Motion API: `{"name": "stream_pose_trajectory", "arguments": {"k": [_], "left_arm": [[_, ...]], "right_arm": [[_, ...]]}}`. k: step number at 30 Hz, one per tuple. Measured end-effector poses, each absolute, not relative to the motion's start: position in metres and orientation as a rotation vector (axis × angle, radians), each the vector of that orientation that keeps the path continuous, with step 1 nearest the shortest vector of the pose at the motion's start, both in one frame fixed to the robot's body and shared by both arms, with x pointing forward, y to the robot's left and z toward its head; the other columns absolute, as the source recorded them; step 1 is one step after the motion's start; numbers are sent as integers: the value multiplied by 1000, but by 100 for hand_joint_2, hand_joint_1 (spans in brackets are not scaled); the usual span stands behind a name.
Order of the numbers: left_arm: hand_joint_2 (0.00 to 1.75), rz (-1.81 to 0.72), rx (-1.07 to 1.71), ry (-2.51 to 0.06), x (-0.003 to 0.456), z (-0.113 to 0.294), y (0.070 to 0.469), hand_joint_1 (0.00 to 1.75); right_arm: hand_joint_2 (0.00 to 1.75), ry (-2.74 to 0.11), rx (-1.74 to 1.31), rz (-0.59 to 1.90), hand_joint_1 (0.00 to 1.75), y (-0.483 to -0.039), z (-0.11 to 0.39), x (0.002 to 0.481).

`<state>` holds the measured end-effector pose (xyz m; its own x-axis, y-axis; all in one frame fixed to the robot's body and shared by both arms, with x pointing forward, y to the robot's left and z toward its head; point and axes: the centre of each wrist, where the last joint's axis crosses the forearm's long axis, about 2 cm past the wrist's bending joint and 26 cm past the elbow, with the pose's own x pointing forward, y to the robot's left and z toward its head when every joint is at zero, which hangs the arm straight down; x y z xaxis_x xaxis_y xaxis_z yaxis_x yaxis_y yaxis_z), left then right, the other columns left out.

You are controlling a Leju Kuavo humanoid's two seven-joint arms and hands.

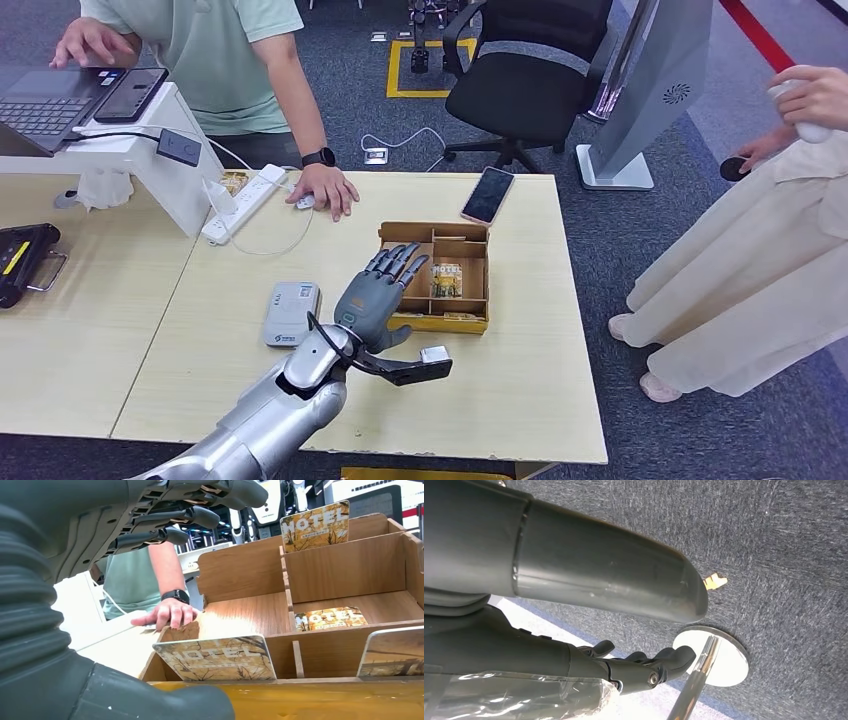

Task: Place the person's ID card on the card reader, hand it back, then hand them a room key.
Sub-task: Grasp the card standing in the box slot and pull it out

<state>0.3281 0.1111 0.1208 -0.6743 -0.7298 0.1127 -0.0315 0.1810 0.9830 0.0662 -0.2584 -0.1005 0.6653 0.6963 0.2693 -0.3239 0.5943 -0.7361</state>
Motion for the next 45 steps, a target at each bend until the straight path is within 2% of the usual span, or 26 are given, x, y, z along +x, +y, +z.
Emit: {"name": "stream_pose_trajectory", "arguments": {"k": [10, 14, 45], "left_arm": [[175, -1546, 708, -1865, 328, 120, 113, 0], [175, -1557, 691, -1855, 329, 119, 114, 174], [175, -1568, 639, -1890, 327, 118, 114, 175]], "right_arm": [[0, -583, -707, 633, 0, -258, -101, 66], [0, -584, -707, 634, 0, -258, -101, 66], [0, -578, -710, 642, 0, -258, -100, 67]]}}
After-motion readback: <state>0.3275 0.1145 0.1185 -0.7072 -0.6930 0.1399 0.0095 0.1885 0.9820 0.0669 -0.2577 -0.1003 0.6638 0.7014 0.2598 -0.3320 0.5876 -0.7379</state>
